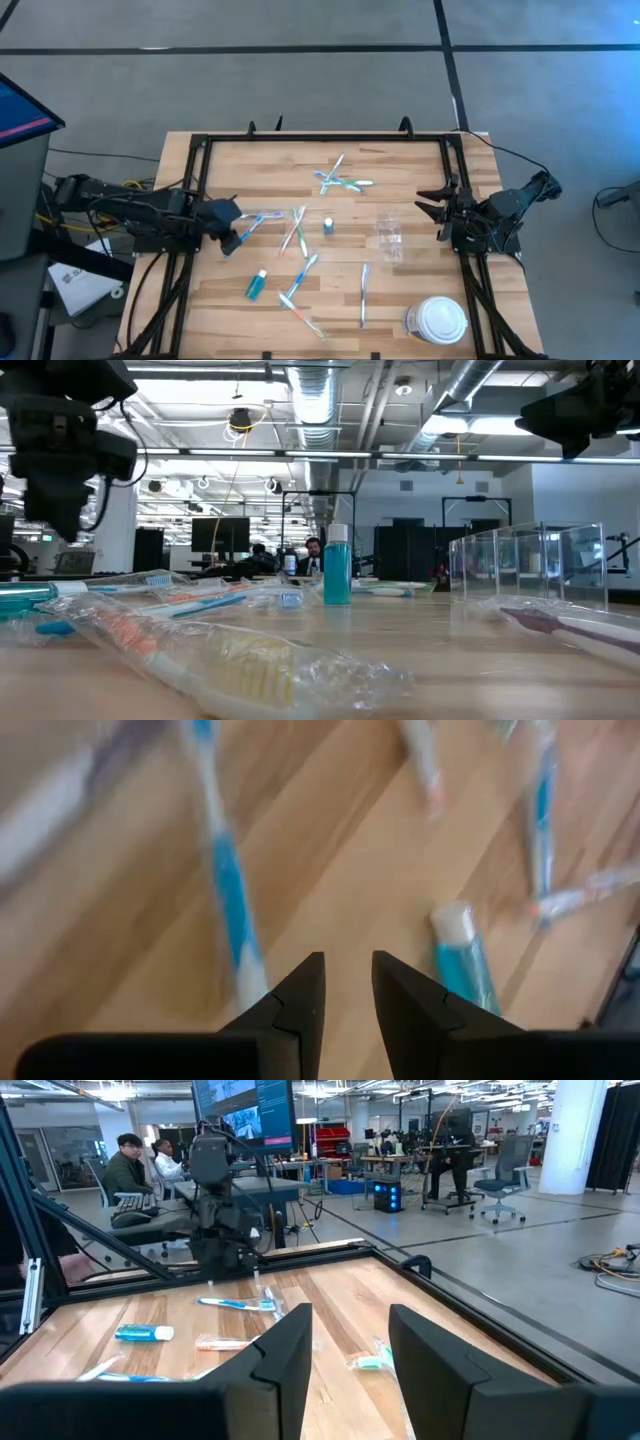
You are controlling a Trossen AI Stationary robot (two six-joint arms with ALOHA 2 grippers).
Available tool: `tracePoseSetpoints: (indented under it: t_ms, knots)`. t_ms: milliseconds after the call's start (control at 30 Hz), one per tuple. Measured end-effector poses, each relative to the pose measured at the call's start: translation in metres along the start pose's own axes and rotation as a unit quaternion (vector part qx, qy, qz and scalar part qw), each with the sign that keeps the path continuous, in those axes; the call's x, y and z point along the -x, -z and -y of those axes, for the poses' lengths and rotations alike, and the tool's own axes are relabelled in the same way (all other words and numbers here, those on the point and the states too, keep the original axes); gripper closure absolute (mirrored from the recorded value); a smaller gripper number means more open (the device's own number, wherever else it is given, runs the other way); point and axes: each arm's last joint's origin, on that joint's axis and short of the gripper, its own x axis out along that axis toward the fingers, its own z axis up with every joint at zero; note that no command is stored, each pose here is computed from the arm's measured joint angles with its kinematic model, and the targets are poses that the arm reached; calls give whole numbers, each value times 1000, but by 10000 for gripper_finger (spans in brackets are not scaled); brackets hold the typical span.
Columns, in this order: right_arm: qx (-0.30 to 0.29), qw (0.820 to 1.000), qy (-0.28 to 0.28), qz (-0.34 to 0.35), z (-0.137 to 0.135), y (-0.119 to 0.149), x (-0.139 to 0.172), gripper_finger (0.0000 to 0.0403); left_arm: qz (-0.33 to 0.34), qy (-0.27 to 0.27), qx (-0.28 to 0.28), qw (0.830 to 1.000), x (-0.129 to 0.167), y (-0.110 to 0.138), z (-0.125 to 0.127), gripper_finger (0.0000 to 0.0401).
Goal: Pick & Place toothbrushing station
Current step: Put the middle blue toothbrush into the transparent organizer
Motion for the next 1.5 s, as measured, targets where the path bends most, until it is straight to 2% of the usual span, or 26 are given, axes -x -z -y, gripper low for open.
tracePoseSetpoints:
  t_ms: [133,333,533,867,1133,1500]
  knots:
    - [0,1000,0,0,0,0,0,276,-36,-13,27,999,0,5,-4,320]
    - [0,1000,0,0,0,0,0,276,-45,-15,30,998,-2,6,-5,320]
    - [0,1000,0,0,0,0,0,276,-82,-60,39,994,-18,10,-13,317]
    - [0,1000,0,0,0,0,0,276,-118,-103,47,987,-34,8,-14,263]
    - [0,1000,0,0,0,0,0,276,-105,-88,44,990,-41,3,-10,235]
    - [0,1000,0,0,0,0,0,276,-125,-138,53,981,-53,2,-13,249]
